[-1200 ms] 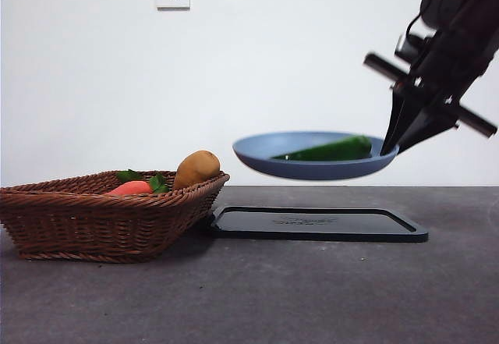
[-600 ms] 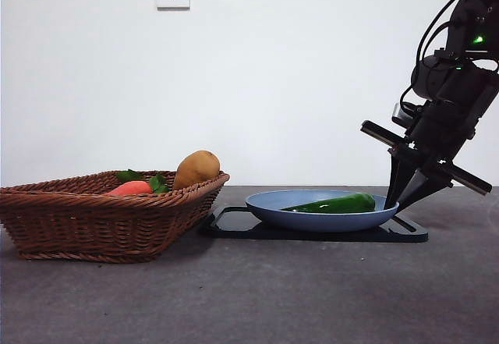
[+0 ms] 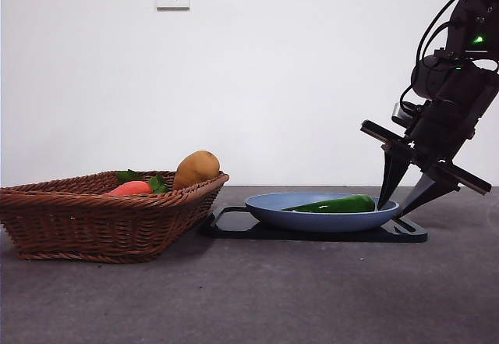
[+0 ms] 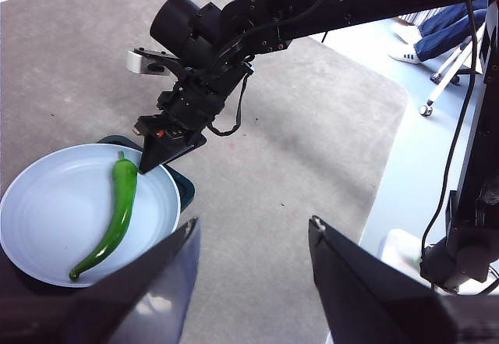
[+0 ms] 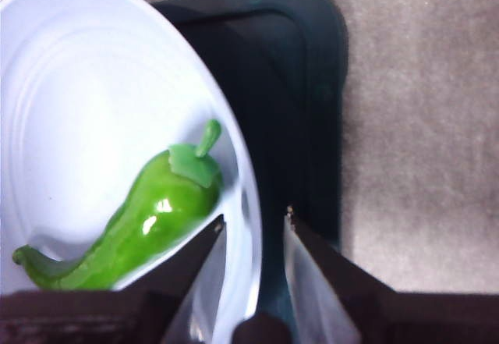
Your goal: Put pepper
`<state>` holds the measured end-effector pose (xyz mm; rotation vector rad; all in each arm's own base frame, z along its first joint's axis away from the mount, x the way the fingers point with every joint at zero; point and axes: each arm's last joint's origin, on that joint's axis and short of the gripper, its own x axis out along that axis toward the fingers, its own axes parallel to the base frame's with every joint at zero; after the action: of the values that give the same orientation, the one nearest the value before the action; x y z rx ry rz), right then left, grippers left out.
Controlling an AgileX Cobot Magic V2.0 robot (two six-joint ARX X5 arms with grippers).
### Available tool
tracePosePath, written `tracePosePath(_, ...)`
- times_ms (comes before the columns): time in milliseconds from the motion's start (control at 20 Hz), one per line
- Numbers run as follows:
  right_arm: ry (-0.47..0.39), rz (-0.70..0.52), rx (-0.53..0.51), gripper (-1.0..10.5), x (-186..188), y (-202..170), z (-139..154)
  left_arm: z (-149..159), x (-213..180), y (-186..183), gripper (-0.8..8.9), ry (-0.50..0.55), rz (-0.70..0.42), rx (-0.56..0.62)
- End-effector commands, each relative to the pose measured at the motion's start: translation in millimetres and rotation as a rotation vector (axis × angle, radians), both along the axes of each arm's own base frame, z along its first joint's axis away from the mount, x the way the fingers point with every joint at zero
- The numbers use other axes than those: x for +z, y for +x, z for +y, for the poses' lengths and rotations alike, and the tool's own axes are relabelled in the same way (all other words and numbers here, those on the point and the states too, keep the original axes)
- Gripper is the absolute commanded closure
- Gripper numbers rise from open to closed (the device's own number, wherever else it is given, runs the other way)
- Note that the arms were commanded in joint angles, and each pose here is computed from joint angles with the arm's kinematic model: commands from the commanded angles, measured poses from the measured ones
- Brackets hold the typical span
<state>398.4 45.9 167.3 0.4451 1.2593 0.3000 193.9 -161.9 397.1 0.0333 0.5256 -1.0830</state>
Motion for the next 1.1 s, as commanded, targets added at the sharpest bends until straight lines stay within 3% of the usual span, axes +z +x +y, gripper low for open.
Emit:
tracePosePath(50, -0.01, -0.053, 0.012, 8.0, 20.9, -0.5, -3.8, -1.8, 4.5, 0.7, 5.65, 0.0, -0.025, -0.014)
tracePosePath(300, -0.033, -0.223, 0.088, 8.0, 107.5, -44.2, -9.8, 0.5, 2.3, 2.6, 5.68, 0.064, -0.06, 0.068)
tracePosePath(550, -0.075, -0.308, 0.266, 8.1, 184.5, -135.8, 0.9, 3.9, -1.4, 3.7, 5.68, 0.142, -0.082, 0.132)
tracePosePath(900, -0.078, -0.319, 0.445, 8.5, 216.3, -213.8, 14.6, 7.1, -6.4, 2.2, 5.75, 0.192, -0.047, 0.134)
tracePosePath(1100, -0.089, -0.312, 0.561, 9.4, 215.9, -225.1, 23.4, 7.4, -7.1, 1.8, 8.06, 0.197, -0.039, 0.132)
